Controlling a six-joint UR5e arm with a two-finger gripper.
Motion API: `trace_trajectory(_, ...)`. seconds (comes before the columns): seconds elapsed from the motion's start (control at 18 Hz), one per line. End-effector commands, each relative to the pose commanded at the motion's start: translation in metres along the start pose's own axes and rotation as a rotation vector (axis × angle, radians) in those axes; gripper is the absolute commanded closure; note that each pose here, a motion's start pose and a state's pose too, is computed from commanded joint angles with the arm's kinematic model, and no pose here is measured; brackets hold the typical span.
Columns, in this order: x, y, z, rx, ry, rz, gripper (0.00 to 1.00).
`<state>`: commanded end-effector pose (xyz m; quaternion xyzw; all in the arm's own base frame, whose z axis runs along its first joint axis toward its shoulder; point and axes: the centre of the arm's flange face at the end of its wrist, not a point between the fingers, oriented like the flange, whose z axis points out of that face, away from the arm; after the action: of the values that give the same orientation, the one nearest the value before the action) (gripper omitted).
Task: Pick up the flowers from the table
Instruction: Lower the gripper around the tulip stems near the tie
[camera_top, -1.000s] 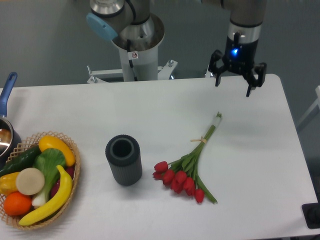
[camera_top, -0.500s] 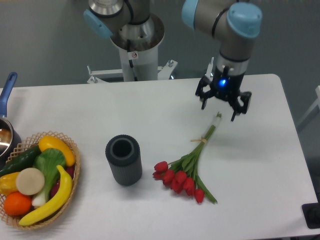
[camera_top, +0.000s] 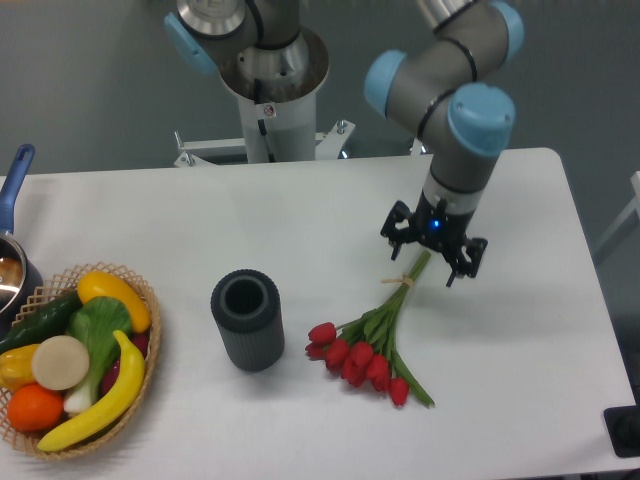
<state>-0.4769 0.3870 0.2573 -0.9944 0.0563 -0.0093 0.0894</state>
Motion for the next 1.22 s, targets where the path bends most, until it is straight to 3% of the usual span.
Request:
trace_trajectory(0.44, -0.002, -0.016, 0.049, -0.020, 0.070, 0.014, 0.00)
trace_trajectory(1.22, 0.017, -0.014, 0.077, -0.044, 0.124, 0.018, 0.00)
